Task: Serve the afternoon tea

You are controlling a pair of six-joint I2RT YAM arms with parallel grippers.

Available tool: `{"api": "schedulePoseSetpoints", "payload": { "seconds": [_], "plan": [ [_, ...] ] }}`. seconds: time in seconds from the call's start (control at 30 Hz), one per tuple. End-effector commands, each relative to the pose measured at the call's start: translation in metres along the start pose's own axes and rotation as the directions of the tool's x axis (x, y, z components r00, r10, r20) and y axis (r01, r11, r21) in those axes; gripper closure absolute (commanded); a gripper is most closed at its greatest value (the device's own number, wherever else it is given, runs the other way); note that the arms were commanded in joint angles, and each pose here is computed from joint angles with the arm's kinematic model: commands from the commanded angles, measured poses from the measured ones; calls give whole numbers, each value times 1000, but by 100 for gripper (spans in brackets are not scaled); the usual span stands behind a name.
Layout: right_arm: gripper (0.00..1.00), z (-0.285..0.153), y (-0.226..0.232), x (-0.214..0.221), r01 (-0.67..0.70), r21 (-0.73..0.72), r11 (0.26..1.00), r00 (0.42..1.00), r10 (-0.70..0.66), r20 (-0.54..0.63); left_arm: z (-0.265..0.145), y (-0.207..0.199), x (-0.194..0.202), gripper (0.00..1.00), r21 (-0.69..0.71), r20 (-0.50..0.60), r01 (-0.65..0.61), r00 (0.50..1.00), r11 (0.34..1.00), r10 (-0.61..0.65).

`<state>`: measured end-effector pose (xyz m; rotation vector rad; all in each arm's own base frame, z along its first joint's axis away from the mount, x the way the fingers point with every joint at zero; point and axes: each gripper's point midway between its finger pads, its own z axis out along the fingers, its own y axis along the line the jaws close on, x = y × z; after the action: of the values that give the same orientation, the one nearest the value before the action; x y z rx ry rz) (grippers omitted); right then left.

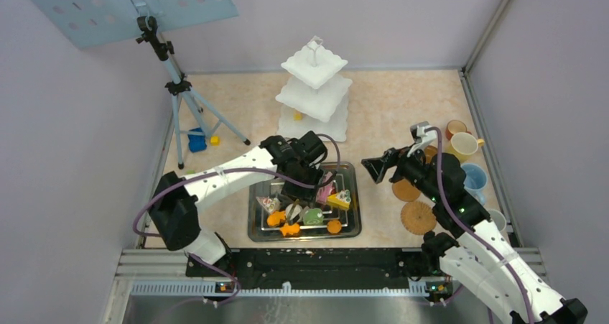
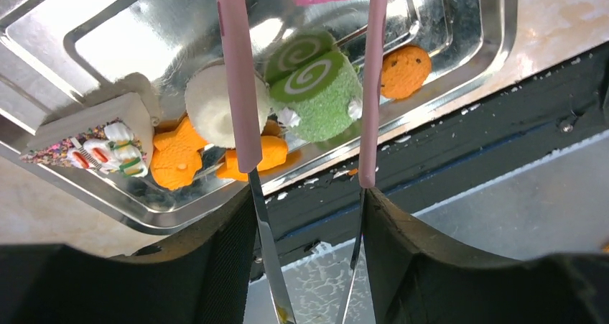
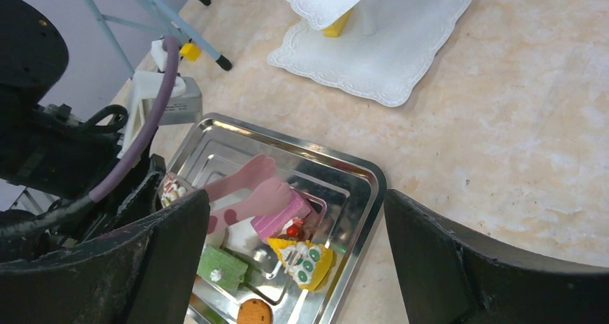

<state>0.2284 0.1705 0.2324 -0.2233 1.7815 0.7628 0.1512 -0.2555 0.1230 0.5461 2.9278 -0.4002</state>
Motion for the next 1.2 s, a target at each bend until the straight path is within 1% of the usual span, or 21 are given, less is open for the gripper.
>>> {"api": "schedulePoseSetpoints", "payload": {
  "seconds": [0.0, 0.3, 0.4, 0.63, 0.8, 0.93, 1.03, 1.17],
  "plan": [
    [11, -4, 5, -15, 26, -6, 1000, 999, -26, 40, 7, -11, -20, 42, -3, 64, 7, 998, 1000, -7],
    [11, -9, 5, -16, 25, -3, 1000, 999, -25, 48, 26, -16, -23, 39, -1, 46, -8, 999, 1000, 8],
    [10, -10, 5, -17, 26, -1, 1000, 998, -26, 52, 30, -13, -20, 40, -14, 37, -6, 999, 1000, 6],
    [11, -10, 6, -18, 26, -4, 1000, 998, -26, 53, 33, -8, -17, 47, -37, 26, 0, 1000, 999, 1],
    [11, -11, 6, -19, 25, -4, 1000, 998, -25, 56, 35, -10, -14, 42, -32, 9, -3, 1000, 999, 4],
    [11, -10, 7, -19, 22, -5, 1000, 998, -22, 56, 39, -10, -11, 42, -33, -12, -10, 1000, 999, 10],
    [11, -11, 7, -19, 22, -5, 1000, 998, -22, 56, 42, -10, -11, 46, -35, -17, -15, 1000, 999, 14],
    [11, -11, 7, -20, 23, -5, 1000, 998, -22, 57, 37, -8, -17, 53, -58, 9, -18, 1000, 998, 18]
  ]
}}
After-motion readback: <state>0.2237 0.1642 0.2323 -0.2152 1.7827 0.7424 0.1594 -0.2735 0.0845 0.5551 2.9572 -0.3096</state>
